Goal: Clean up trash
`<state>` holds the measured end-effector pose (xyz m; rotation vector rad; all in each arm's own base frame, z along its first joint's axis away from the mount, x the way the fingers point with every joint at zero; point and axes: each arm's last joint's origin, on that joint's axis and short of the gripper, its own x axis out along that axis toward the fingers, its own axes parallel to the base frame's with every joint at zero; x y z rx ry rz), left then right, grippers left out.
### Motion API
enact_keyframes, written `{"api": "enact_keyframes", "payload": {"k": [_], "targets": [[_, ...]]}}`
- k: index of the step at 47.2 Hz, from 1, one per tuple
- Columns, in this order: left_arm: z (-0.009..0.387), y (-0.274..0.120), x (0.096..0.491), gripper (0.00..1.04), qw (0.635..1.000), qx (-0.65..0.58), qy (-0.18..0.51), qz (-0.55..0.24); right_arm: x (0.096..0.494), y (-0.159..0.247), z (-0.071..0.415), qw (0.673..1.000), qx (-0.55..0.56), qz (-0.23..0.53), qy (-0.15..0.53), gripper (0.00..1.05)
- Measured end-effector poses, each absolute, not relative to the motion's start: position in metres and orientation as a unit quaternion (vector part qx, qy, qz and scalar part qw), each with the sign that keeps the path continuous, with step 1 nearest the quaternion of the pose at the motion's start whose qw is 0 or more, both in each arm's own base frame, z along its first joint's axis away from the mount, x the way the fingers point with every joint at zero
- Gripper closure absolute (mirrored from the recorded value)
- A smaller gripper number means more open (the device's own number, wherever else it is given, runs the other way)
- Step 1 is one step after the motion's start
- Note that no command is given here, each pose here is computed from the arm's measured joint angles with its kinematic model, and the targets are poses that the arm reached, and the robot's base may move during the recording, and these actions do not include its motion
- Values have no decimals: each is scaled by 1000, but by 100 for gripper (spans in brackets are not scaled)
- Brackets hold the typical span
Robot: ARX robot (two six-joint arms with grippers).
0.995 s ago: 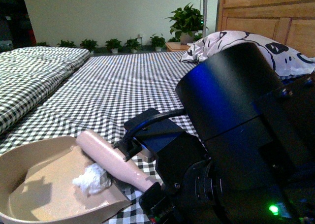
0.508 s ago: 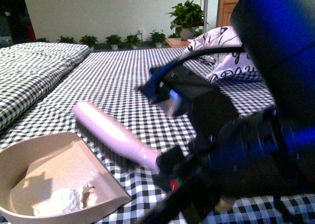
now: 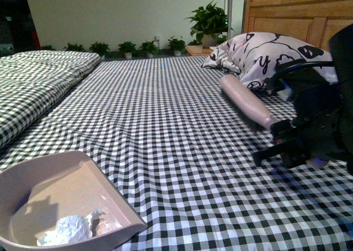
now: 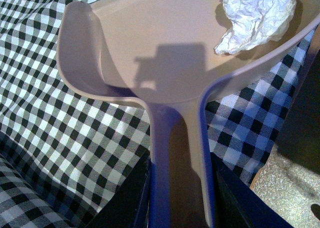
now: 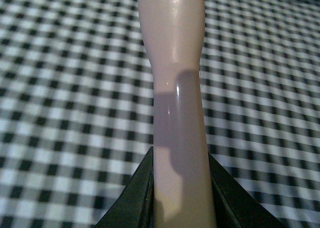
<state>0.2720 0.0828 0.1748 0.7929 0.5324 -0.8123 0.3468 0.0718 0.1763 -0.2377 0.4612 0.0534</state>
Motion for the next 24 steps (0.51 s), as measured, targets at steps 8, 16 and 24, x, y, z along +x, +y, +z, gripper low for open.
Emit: {"api": "enact_keyframes", "payload": {"k": [8,16,24], "targets": [[175,83,272,76,810,371,249,-380,351,39,186,973,-92,-27,212,84],[175,83,272,76,810,371,249,-380,347,22,203,978,-64,-34,198,84],[175,83,274,76,812,383,235,-372,339,12,222,983,-48,-35,176,84]]}}
